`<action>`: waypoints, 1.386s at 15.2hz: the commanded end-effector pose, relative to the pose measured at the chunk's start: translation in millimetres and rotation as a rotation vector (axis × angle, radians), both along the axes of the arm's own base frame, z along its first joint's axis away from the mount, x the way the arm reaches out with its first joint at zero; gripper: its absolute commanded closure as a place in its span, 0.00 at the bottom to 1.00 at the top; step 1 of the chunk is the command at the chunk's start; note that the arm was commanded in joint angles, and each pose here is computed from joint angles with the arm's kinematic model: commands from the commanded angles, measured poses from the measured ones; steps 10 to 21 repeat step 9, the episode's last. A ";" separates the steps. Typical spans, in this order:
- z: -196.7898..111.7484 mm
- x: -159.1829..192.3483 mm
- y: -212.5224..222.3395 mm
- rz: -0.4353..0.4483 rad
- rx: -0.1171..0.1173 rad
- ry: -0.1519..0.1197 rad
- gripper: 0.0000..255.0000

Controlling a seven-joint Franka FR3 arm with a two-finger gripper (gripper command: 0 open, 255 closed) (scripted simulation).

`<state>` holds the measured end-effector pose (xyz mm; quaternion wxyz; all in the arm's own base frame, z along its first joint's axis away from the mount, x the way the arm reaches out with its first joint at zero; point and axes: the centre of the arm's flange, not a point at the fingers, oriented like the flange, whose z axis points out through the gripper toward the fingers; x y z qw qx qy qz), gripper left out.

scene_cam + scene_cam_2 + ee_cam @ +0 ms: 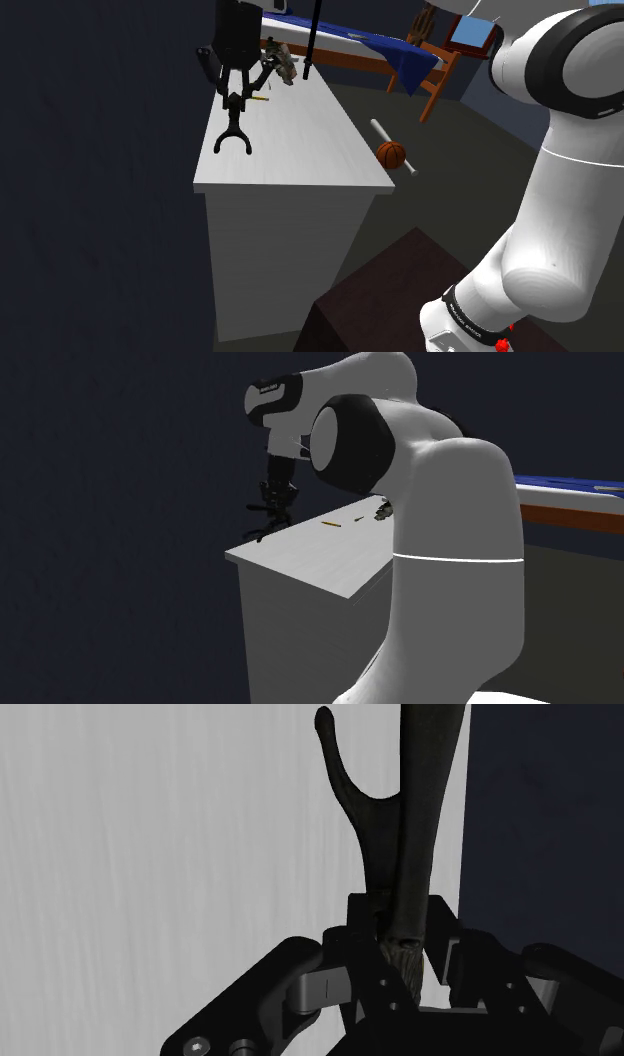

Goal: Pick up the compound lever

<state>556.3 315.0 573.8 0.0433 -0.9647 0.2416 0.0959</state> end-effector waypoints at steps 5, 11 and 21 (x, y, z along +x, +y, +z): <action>30.9 0.0 0.2 0.000 0.000 0.000 1.00; 42.2 -0.1 0.2 0.000 0.000 0.000 1.00; 42.2 -0.1 0.2 0.000 0.000 0.000 1.00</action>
